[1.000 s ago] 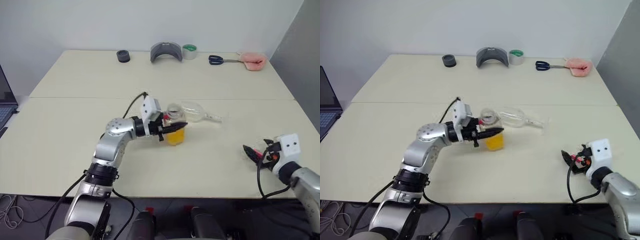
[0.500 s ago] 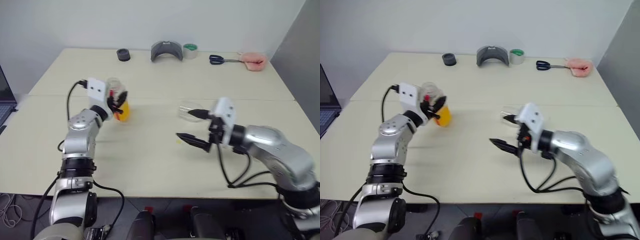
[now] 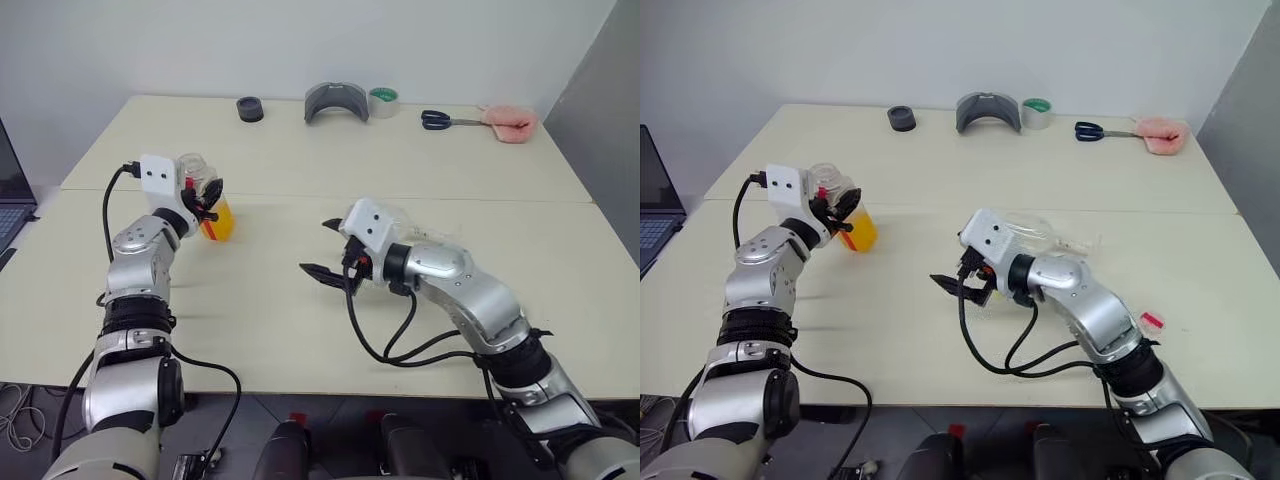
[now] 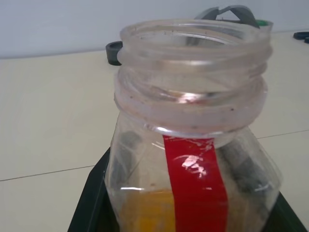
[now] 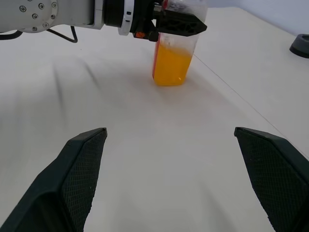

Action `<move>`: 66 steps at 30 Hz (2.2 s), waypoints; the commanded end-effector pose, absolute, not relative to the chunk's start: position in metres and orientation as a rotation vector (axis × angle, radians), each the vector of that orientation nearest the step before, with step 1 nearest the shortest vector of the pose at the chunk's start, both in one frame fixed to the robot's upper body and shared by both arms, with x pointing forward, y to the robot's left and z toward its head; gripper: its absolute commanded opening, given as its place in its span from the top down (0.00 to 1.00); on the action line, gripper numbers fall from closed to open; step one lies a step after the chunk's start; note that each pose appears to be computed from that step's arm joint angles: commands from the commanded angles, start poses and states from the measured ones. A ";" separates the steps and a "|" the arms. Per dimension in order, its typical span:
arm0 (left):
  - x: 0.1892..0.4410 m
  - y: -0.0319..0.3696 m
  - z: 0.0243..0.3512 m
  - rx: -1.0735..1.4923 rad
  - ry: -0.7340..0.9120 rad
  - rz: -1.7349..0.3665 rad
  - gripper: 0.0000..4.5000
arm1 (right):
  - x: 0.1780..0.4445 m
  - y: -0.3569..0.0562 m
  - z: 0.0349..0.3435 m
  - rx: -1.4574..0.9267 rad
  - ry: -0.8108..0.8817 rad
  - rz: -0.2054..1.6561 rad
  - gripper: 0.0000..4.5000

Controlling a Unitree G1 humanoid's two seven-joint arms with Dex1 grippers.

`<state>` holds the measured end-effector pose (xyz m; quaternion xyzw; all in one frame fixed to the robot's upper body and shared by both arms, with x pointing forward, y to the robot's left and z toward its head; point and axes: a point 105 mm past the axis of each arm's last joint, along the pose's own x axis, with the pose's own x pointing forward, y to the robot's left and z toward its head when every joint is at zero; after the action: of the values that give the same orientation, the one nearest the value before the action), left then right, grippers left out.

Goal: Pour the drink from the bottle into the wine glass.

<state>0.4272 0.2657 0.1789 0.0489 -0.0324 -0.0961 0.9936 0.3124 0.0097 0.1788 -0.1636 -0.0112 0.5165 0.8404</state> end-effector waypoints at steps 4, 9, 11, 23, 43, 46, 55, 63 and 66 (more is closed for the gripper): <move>0.430 0.259 0.191 0.116 -0.122 -0.225 0.62 | 0.310 0.015 0.198 -0.352 -0.107 1.100 0.00; 0.431 0.260 0.186 0.118 -0.116 -0.208 0.47 | 0.309 0.017 0.198 -0.350 -0.111 1.100 0.00; 0.431 0.261 0.184 0.107 -0.112 -0.206 0.36 | 0.310 0.017 0.199 -0.348 -0.114 1.097 0.00; 0.425 0.269 0.170 0.074 -0.089 -0.174 0.01 | 0.308 0.018 0.198 -0.328 -0.114 1.095 0.00; 0.397 0.261 0.136 0.112 -0.085 -0.128 0.01 | 0.303 0.009 0.192 -0.317 -0.087 1.068 0.00; 0.389 0.264 0.134 0.103 -0.092 -0.083 0.01 | 0.303 0.008 0.194 -0.307 -0.088 1.054 0.00; 0.366 0.265 0.125 0.109 -0.088 -0.017 0.01 | 0.299 0.005 0.189 -0.309 -0.067 1.060 0.00; 0.331 0.228 0.111 0.090 -0.048 -0.189 0.01 | 0.290 -0.041 0.193 -0.361 -0.076 0.936 0.00; 0.322 0.204 0.115 0.113 -0.058 -0.320 0.01 | 0.297 -0.067 0.193 -0.414 -0.078 0.753 0.00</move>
<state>0.3240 0.2226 0.0945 0.0446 0.0057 -0.1144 0.9924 0.2960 -0.0554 0.1789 -0.1867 -0.0104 0.4096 0.8929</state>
